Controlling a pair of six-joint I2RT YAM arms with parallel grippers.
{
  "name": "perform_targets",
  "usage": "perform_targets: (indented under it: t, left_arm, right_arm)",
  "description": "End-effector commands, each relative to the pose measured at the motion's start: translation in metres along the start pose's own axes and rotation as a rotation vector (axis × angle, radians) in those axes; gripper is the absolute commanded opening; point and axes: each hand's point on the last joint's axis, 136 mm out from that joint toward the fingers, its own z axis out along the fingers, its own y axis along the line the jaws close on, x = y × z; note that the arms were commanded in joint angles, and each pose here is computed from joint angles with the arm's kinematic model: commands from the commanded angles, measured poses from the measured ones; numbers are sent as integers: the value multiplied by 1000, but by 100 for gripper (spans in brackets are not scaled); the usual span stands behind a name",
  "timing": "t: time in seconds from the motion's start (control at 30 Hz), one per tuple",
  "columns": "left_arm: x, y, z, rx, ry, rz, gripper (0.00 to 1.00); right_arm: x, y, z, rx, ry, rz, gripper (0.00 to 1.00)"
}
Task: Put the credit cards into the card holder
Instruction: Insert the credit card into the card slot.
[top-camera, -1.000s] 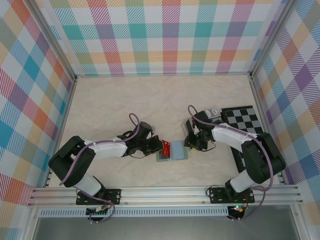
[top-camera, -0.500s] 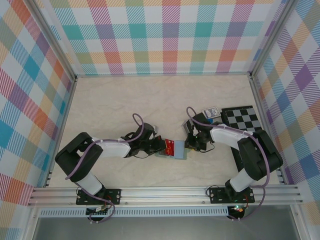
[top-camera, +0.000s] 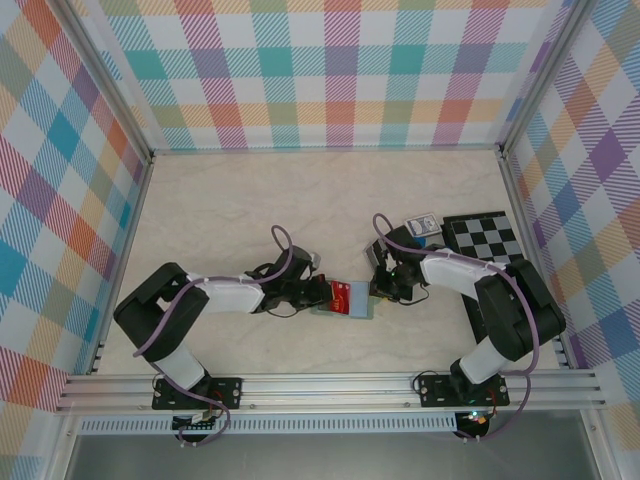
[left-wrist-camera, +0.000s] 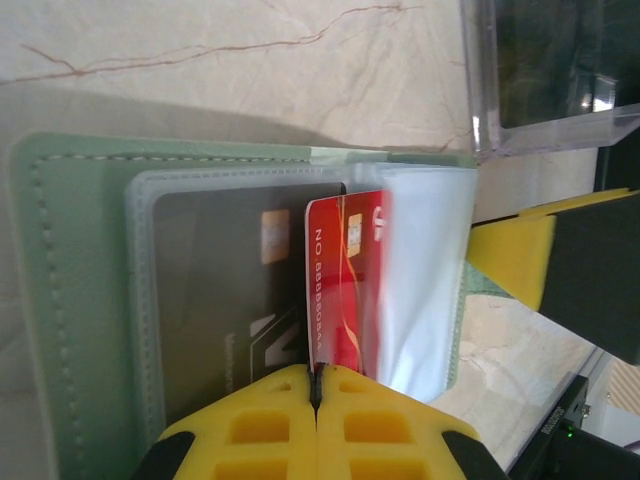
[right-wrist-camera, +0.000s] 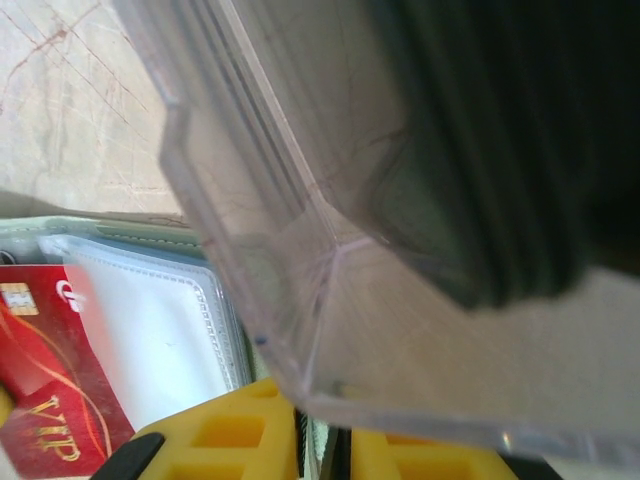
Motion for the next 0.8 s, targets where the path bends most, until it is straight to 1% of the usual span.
perform_targets:
  t: [0.0, 0.2, 0.3, 0.4, 0.53, 0.7, 0.77]
  left_arm:
    - [7, 2, 11, -30, 26, 1, 3]
    - [6, -5, 15, -26, 40, 30, 6]
    - [4, -1, 11, -56, 21, 35, 5]
    - [2, 8, 2, -120, 2, 41, 3]
    - [0, 17, -9, -180, -29, 69, 3]
    - [-4, 16, -9, -195, -29, 101, 3]
    - [-2, 13, -5, -179, -11, 104, 3]
  right_arm:
    - [17, -6, 6, -2, 60, 24, 17]
    - [18, -6, 6, -9, 62, 29, 17]
    - [18, -6, 5, -1, 57, 32, 17]
    - [17, -7, 3, 4, 52, 32, 17]
    - [16, -7, 2, 6, 46, 29, 17]
    - [17, -6, 5, -6, 53, 28, 17]
    - [17, -5, 6, -8, 53, 28, 17]
